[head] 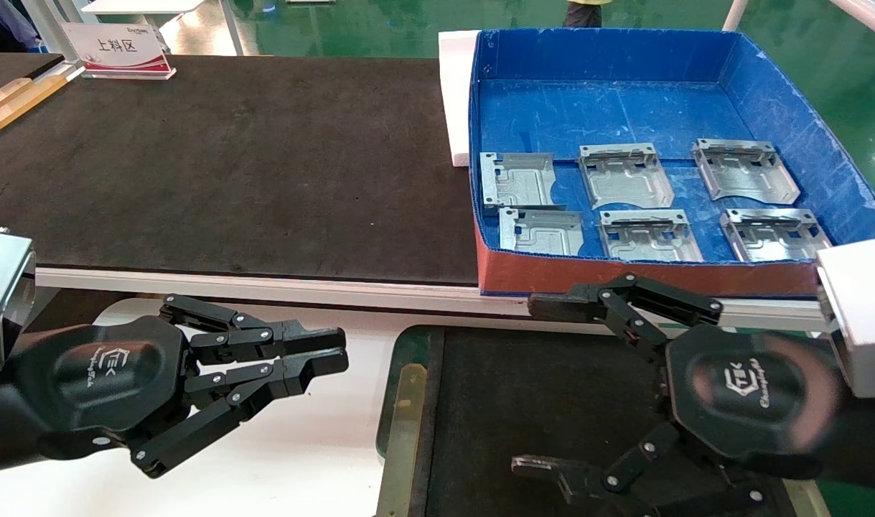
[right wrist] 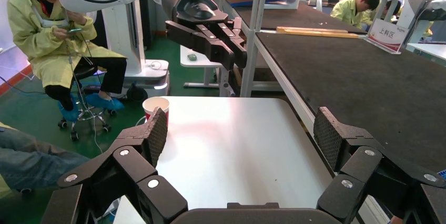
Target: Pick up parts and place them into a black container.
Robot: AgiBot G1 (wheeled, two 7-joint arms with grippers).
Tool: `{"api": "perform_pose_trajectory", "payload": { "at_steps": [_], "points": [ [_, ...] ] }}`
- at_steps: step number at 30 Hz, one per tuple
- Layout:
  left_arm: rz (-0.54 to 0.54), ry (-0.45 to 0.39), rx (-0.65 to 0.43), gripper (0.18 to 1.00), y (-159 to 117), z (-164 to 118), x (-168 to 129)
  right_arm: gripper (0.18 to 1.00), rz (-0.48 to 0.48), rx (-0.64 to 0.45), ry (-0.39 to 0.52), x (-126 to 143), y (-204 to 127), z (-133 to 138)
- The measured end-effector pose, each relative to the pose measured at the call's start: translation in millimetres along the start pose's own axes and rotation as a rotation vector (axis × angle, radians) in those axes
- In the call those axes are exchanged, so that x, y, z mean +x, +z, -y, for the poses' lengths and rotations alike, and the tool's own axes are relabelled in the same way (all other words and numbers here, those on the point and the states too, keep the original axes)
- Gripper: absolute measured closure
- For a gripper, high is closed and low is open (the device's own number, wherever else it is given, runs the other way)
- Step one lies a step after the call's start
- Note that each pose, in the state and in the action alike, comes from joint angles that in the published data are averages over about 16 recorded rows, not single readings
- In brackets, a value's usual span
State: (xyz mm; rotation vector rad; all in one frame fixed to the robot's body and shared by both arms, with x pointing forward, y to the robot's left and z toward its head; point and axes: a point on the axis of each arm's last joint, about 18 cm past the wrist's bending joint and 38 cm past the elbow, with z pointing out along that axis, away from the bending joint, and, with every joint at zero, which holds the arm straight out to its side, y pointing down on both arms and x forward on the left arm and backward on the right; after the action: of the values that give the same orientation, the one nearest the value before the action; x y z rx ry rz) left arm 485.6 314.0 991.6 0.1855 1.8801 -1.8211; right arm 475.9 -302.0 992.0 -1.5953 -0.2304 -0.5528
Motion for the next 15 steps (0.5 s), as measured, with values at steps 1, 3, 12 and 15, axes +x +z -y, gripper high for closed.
{"api": "perform_pose_trajectory", "payload": {
  "at_steps": [1, 3, 12, 15],
  "points": [
    [0.000, 0.000, 0.000, 0.894, 0.0, 0.0, 0.0, 0.178, 0.000, 0.000, 0.000, 0.0, 0.0, 0.0],
    [0.000, 0.000, 0.000, 0.912, 0.0, 0.0, 0.0, 0.178, 0.000, 0.000, 0.000, 0.0, 0.0, 0.0],
    [0.000, 0.000, 0.000, 0.976, 0.0, 0.0, 0.0, 0.178, 0.000, 0.000, 0.000, 0.0, 0.0, 0.0],
    [0.000, 0.000, 0.000, 0.986, 0.0, 0.0, 0.0, 0.178, 0.000, 0.000, 0.000, 0.0, 0.0, 0.0]
  ]
}}
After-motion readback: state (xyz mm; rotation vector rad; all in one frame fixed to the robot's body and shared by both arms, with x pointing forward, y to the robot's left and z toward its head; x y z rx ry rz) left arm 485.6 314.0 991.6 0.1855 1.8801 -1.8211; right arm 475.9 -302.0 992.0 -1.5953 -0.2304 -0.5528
